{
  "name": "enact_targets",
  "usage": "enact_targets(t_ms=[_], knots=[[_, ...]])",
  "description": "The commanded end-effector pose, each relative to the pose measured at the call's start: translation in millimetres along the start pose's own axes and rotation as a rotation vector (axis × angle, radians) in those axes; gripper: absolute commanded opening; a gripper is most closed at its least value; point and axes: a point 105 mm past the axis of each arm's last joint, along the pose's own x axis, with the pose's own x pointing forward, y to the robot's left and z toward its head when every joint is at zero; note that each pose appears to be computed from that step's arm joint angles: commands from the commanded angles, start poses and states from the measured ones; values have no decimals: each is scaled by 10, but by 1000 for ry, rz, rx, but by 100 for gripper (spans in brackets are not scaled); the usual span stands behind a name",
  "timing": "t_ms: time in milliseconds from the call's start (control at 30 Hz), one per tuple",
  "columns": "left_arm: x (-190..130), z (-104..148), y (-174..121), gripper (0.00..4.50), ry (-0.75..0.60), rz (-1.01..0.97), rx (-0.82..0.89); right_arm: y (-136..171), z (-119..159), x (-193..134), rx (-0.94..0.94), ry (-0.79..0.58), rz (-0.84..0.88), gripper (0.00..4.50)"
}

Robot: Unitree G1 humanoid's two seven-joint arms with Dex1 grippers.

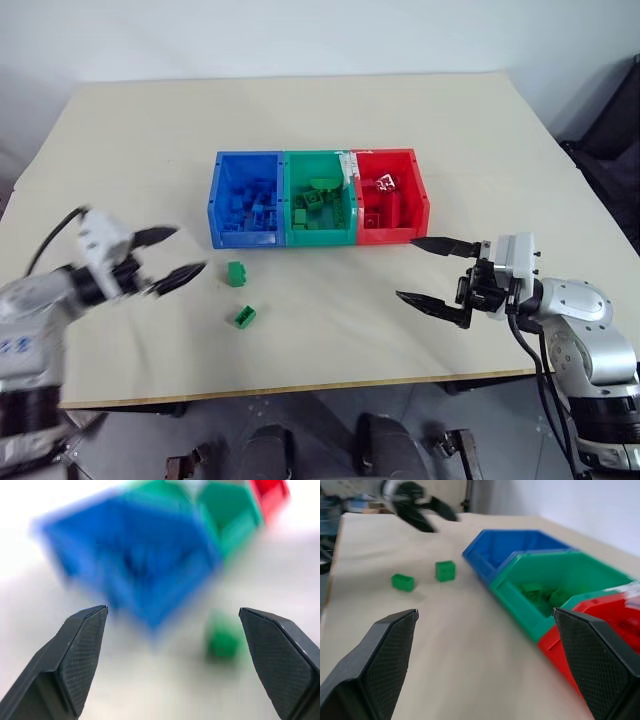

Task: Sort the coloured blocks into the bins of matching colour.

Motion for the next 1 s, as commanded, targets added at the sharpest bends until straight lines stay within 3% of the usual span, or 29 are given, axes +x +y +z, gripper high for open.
enact_targets(t_ms=[33,167,267,333,500,567,733,1000], knots=[[-345,132,64,447,-34,64,62,45,43,68,-59,-9,96,450],[-537,-12,-11,447,32,77,72,81,-2,101,-95,7,175,450],[-481,29,-74,447,32,72,91,84,-38,85,-101,21,194,450],[-351,7,-245,447,83,-7,62,75,-55,63,-97,29,190,450],[127,241,-726,447,89,-151,37,53,-91,17,-90,47,175,450],[248,138,-890,447,236,-188,78,51,-97,16,-85,48,170,450],[585,143,-1021,447,307,-77,-81,67,-101,15,-81,50,169,450],[751,-91,-1195,447,482,-61,-116,122,-83,-28,-81,53,137,450]])
